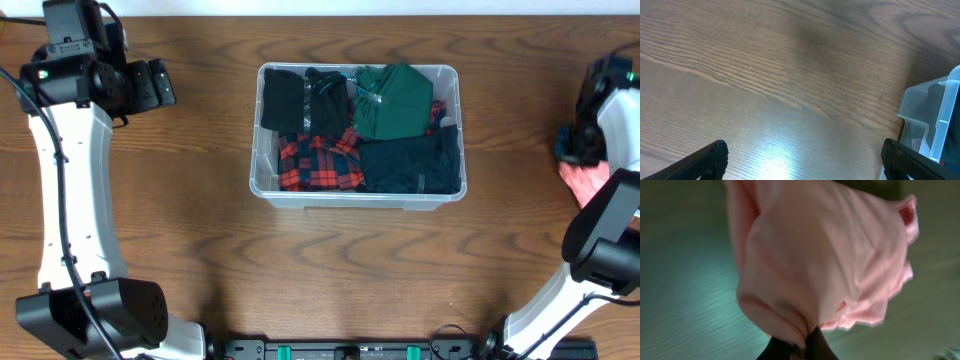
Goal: Pack container
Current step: 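Lift the pink garment and carry it toward the bin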
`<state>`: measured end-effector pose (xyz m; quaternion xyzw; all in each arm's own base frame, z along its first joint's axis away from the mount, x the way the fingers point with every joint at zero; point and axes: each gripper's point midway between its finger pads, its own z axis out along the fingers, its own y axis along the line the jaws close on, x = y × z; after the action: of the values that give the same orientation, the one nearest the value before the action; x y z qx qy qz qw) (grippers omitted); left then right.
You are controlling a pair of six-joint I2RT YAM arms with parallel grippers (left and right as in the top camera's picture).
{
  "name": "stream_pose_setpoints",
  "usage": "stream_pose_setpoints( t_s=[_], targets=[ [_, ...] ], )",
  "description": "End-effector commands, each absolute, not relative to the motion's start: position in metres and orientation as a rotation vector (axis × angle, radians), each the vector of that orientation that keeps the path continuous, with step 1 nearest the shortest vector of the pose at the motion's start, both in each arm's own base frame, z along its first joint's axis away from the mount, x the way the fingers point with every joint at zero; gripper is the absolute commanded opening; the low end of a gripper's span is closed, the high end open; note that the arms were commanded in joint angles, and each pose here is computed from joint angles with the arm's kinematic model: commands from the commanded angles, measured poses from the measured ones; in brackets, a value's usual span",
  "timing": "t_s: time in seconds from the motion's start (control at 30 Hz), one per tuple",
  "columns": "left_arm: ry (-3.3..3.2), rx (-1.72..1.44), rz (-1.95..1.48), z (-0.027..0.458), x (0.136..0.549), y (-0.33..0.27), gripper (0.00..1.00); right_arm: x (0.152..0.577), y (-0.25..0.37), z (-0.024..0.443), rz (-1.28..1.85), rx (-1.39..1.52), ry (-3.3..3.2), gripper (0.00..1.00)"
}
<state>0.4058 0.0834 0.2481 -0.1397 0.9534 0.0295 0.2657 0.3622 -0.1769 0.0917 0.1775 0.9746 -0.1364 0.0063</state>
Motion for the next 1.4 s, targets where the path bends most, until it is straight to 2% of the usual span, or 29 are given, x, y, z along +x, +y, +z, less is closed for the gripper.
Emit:
stream_pose_setpoints(
  t_s=[0.0, 0.13, 0.23, 0.6, 0.77, 0.97, 1.37],
  targets=[
    [2.560, -0.383, 0.083, 0.254, 0.406, 0.085, 0.98, 0.398, -0.126, 0.129, 0.054, 0.598, 2.929, 0.01],
    [2.560, -0.383, 0.083, 0.254, 0.406, 0.085, 0.98, 0.417, -0.067, 0.190, 0.545, 0.482, 2.768, 0.01],
    [2.560, -0.383, 0.083, 0.254, 0.406, 0.085, 0.98, 0.417, -0.035, 0.240, 0.734, 0.375, 2.634, 0.01],
    [2.560, -0.383, 0.083, 0.254, 0.406, 0.085, 0.98, 0.358, 0.003, 0.418, 0.656, 0.213, 2.152, 0.01],
    [2.560, -0.383, 0.083, 0.254, 0.406, 0.085, 0.98, 0.323, 0.032, 0.473, 0.691, 0.149, 1.987, 0.01],
    [2.560, -0.383, 0.083, 0.254, 0.406, 0.085, 0.98, 0.303, 0.086, 0.495, 0.822, 0.015, 1.939, 0.01],
    [2.560, -0.383, 0.083, 0.254, 0.406, 0.085, 0.98, 0.339, 0.209, 0.452, 0.919, -0.193, 2.067, 0.01]
  ],
)
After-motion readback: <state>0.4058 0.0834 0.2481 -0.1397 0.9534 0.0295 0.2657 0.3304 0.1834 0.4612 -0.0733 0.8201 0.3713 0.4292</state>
